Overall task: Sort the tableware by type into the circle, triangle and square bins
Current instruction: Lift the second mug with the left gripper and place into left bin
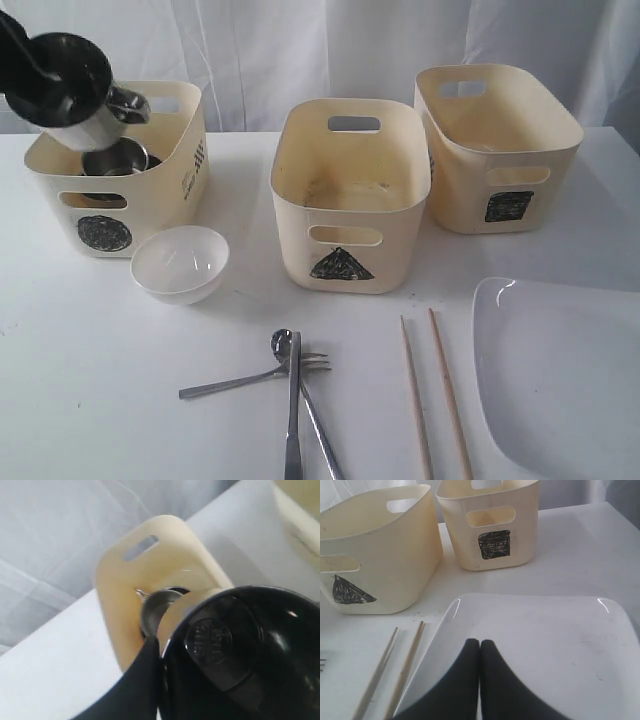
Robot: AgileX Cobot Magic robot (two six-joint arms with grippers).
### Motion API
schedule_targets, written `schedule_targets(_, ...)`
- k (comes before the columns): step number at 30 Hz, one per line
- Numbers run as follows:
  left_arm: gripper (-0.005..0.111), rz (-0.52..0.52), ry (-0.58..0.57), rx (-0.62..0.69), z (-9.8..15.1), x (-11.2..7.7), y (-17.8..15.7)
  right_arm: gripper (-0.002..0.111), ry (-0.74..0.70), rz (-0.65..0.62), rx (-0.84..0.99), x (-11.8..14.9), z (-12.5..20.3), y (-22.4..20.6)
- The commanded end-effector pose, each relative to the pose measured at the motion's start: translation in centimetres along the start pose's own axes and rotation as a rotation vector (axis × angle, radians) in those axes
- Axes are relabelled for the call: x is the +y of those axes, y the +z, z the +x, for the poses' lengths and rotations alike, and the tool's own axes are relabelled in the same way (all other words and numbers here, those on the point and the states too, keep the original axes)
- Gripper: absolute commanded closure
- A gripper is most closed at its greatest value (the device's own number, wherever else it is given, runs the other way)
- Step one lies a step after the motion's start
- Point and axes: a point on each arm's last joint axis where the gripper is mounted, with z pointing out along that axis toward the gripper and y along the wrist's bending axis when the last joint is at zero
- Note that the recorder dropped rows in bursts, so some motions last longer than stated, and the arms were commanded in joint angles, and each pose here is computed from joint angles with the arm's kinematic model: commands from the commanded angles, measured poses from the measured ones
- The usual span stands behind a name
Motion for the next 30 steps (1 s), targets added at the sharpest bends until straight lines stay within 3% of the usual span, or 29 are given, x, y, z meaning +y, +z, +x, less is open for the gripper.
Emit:
schedule_targets(1,0.107,-0.170,0.014,0.040,-0.8,2.0,3.7,0.108,0.003,0.002,-0.011,0.0,-0.1,0.0)
schedule_targets(9,0.107,-0.203,-0.142,0.006,0.0,4.7,11.8,0.108,0.003,0.002,-0.011,0.0,-0.1,0.0)
schedule_targets(15,0.107,-0.173,-0.180,0.014,1.3,4.5,15.8,0.108,0.003,0.002,-0.011,0.0,-0.1,0.0)
schedule_targets(30,0.107,-0.125,-0.242,0.063,3.0,3.4,18.6,0.108,0.003,0.002,-0.011,0.0,-0.1,0.0)
